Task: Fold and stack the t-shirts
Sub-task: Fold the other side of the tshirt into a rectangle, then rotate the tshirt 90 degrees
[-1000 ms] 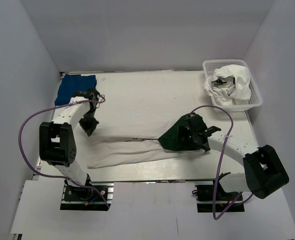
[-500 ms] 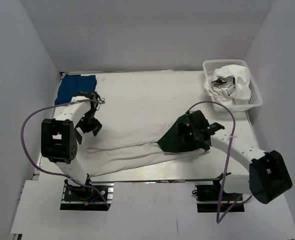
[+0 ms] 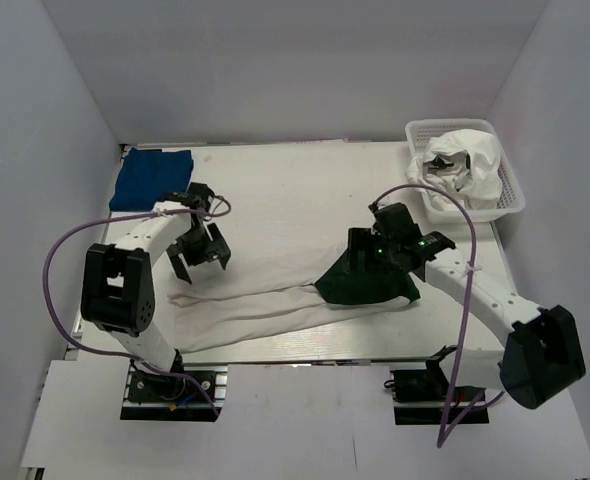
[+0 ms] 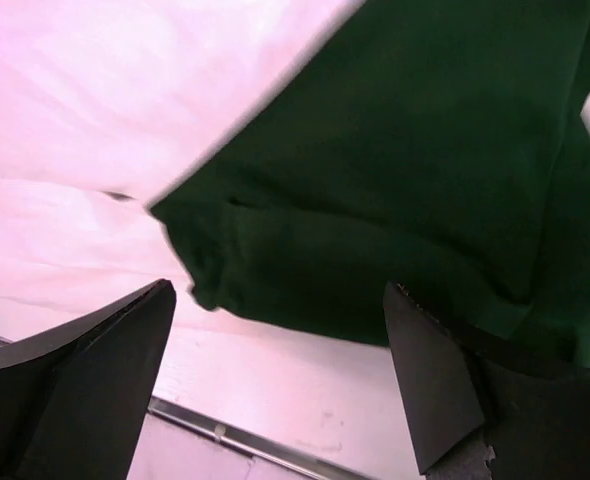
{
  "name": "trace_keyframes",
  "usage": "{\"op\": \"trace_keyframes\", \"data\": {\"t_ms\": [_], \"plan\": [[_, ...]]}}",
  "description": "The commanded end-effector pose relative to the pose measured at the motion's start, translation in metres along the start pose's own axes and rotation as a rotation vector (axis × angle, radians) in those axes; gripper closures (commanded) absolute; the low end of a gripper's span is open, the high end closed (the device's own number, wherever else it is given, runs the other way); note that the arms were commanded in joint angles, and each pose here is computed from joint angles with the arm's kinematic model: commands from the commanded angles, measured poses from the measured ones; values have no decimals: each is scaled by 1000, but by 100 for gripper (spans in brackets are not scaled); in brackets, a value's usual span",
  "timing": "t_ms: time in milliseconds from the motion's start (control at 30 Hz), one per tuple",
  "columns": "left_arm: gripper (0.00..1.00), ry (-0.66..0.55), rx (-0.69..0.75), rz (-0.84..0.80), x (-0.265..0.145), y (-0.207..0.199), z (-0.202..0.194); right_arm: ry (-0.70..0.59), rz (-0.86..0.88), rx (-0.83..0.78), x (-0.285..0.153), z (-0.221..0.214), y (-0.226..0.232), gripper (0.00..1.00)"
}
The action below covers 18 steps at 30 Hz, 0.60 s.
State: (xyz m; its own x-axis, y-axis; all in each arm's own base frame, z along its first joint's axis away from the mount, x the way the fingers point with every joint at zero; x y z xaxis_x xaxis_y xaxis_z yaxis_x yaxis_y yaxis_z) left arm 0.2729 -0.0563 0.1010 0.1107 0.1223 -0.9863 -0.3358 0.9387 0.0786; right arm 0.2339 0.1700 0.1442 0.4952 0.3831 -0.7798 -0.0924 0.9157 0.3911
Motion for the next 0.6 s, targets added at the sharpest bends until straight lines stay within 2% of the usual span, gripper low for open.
{"op": "trace_keyframes", "data": {"t_ms": [0, 167, 233, 267, 367, 400, 467, 500, 567], "plan": [[0, 63, 98, -133, 13, -31, -27, 132, -85, 95, 15, -32, -18, 10], [0, 127, 173, -112, 40, -44, -58, 219, -185, 145, 52, -50, -40, 10], [0, 117, 194, -81, 45, -43, -60, 190, -230, 164, 63, -37, -50, 10], [0, 105, 205, -78, 47, -45, -61, 249, -284, 168, 77, -45, -61, 10], [0, 141, 219, -112, 58, -57, -70, 288, -287, 176, 100, -32, -65, 10], [0, 159, 210, -116, 60, -59, -72, 231, -257, 174, 107, -5, -58, 10], [0, 158, 204, -140, 60, -77, -69, 261, -296, 182, 128, -1, -68, 10], [0, 147, 188, -148, 56, -84, -61, 177, -286, 164, 131, 42, -56, 10], [0, 150, 157, -144, 58, -97, -54, 201, -360, 151, 162, 48, -75, 10]]}}
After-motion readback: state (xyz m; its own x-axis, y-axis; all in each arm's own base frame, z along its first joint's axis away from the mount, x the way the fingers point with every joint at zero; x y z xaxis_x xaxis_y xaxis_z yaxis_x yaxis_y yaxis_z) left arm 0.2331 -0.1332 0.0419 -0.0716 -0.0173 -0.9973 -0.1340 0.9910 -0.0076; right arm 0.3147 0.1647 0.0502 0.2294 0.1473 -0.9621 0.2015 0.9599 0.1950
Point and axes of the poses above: each gripper's point midway between its finger pads, its own x axis out along the fingers, its own y axis along the line the jaws close on, z = x × y, the point moved 3 cm from there along -x, back along the fingers, and after that the axes turned 9 degrees about x, right-handed, at the moved point
